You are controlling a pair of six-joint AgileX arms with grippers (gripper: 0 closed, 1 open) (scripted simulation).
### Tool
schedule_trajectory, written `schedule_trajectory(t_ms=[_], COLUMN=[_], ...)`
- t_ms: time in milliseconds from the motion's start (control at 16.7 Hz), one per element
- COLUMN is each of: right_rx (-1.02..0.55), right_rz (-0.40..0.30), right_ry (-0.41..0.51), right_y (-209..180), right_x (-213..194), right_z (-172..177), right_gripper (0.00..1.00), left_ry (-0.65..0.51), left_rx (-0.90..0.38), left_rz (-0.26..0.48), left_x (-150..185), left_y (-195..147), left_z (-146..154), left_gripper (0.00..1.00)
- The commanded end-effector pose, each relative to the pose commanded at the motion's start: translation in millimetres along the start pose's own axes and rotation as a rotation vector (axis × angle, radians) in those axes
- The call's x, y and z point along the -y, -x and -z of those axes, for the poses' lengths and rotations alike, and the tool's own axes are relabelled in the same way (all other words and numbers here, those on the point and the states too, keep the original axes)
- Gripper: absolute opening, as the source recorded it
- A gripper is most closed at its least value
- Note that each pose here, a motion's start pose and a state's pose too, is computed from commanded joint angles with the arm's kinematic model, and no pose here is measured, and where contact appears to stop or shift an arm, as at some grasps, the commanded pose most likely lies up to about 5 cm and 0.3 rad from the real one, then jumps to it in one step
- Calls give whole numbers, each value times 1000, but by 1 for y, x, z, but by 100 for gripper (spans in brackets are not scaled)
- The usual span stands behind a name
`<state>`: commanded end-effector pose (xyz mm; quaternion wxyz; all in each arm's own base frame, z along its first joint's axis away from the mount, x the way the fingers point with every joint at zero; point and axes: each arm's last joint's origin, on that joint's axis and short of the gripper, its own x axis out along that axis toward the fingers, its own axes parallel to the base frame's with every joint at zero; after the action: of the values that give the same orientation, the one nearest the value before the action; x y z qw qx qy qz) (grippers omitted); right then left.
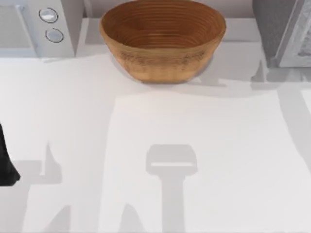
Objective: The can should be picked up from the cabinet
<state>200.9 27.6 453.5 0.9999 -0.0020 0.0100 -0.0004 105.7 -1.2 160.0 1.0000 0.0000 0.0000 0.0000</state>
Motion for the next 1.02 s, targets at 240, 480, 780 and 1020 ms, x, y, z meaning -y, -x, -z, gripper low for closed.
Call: schedule_trajectory(t_ms=[240, 480, 780, 1020], right_rx=[18, 20, 22, 30], right_rz=[-1, -1, 2, 9], right_ry=[-3, -4, -4, -6], right_y=[-35, -53, -53, -66], right_x=[-12, -19, -18, -33], right_z=[-43, -57, -58, -53], right_gripper=[100, 100, 100, 100], left_ry=[0, 0, 0, 0], left_rx=[0, 0, 0, 0], left_rz=[0, 0, 0, 0], left_x=[0, 0, 0, 0], left_y=[0, 0, 0, 0], left_z=[0, 0, 0, 0], left_gripper=[100, 100, 100, 100])
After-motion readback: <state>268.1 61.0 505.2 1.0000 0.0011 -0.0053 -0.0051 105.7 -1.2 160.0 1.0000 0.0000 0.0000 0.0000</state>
